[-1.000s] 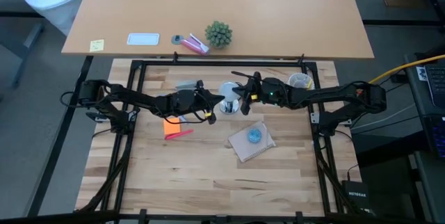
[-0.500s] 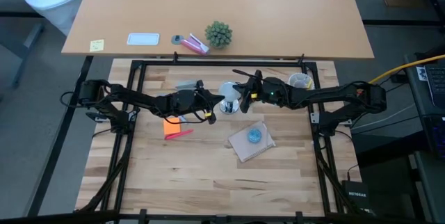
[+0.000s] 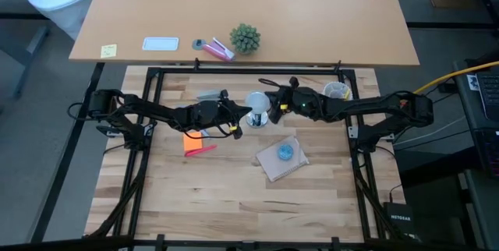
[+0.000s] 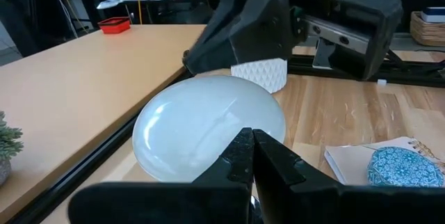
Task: Screw lightbulb
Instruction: Insert the lightbulb into the lamp
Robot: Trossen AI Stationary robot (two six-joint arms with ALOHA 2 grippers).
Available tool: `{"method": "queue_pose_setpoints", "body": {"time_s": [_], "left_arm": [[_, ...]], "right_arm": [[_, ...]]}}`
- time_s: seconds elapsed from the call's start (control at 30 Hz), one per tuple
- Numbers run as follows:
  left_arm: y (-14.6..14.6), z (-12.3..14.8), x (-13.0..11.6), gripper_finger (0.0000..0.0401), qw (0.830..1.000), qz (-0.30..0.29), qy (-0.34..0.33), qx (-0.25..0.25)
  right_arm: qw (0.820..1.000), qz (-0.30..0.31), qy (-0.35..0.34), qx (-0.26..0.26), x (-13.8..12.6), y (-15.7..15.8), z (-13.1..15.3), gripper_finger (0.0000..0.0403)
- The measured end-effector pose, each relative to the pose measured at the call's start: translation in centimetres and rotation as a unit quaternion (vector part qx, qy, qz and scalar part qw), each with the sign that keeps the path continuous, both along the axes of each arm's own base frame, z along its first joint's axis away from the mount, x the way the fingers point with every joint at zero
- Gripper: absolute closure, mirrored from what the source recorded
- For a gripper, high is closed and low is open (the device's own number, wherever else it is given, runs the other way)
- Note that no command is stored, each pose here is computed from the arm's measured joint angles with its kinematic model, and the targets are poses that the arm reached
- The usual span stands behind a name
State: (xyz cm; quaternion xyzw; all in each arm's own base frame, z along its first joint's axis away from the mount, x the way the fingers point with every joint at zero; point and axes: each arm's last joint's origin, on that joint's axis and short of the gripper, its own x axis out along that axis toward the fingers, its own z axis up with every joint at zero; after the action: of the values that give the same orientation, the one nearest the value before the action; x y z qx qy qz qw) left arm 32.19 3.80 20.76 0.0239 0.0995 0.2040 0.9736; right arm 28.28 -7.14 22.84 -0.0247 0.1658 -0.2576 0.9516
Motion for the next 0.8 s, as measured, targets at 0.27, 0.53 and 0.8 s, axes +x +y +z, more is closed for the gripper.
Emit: {"method": "queue_pose_setpoints", "body": {"time_s": [0.27,0.53,0.8], "left_arm": [[0.00,-0.01,0.00,0.0401,1.000,0.000,0.000,0.000],[0.00,-0.02,-0.01,0.0401,1.000,0.000,0.000,0.000],[0.00,-0.03,-0.01,0.0401,1.000,0.000,0.001,0.000]], "right_arm": [[1.000,0.010,0.003,0.005,0.00,0.06,-0.04,0.0391],[1.000,0.009,0.015,0.008,-0.09,0.08,-0.21,0.0391],[1.000,0.006,0.004,0.004,-0.01,0.04,-0.06,0.0391]]}}
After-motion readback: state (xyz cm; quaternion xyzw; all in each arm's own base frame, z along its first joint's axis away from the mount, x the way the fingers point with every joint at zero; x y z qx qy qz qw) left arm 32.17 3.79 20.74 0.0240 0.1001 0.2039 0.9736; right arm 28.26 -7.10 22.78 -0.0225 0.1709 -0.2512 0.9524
